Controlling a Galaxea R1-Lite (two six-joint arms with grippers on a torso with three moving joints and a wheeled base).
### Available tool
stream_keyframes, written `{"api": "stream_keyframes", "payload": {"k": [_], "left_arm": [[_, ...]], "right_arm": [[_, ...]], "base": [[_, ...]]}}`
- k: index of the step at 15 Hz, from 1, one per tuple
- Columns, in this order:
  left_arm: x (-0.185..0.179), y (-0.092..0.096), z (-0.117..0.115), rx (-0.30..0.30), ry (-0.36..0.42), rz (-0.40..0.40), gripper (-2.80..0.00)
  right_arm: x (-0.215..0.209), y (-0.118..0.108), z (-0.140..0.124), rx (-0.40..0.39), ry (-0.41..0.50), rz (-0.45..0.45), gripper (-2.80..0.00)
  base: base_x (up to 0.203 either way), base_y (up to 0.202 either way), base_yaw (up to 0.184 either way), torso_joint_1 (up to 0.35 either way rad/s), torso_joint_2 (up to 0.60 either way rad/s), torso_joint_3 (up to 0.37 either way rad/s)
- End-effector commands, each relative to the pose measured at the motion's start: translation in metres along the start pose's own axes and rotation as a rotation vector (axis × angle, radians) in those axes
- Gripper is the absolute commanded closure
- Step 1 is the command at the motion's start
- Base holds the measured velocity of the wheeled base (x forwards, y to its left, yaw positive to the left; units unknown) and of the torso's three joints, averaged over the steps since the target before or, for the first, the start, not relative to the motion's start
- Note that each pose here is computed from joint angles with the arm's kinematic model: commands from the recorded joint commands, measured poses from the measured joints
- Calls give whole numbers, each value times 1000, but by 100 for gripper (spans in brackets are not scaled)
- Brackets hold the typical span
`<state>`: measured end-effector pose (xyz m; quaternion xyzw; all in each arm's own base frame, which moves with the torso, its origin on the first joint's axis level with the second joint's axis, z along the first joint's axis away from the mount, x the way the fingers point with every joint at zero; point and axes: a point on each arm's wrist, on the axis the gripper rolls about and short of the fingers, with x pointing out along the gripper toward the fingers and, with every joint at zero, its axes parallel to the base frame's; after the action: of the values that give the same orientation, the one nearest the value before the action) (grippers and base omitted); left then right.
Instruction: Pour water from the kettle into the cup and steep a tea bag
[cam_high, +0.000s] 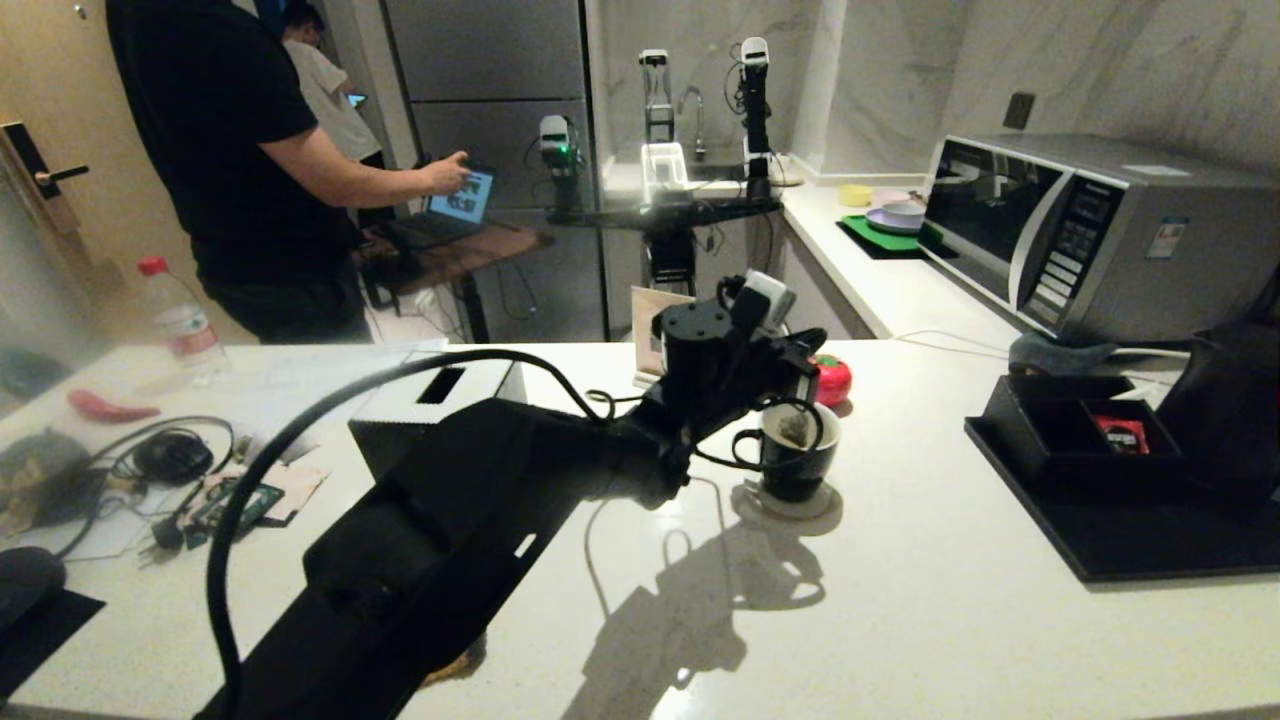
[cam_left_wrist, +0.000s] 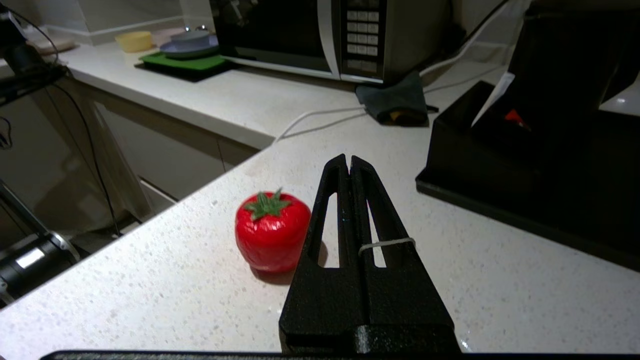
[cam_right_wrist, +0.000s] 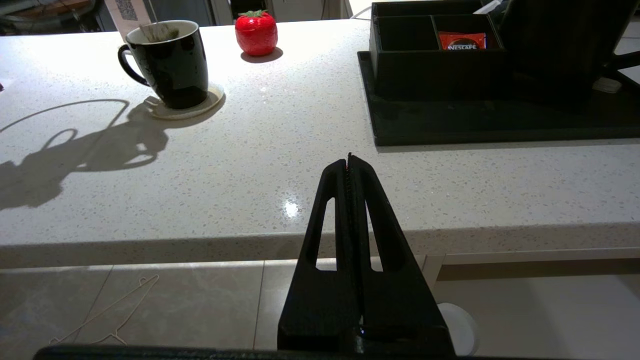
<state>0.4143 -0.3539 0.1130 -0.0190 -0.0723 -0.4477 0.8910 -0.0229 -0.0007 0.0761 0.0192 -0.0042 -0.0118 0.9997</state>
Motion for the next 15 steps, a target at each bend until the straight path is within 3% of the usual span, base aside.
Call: {"api": "stream_keyframes", "payload": {"k": [1, 12, 15], "left_arm": [[-2, 2, 24, 11, -44, 4, 0], [-7, 7, 49, 18, -66, 17, 0], [-10, 14, 55, 35, -116, 30, 0]], "right_arm": [[0, 0, 0, 0, 0, 1, 0], [0, 0, 0, 0, 2, 1, 0], [0, 0, 0, 0, 1, 0, 0]], "base": [[0, 0, 0, 0, 0, 0], [0, 0, 0, 0, 0, 0], [0, 0, 0, 0, 0, 0]]}}
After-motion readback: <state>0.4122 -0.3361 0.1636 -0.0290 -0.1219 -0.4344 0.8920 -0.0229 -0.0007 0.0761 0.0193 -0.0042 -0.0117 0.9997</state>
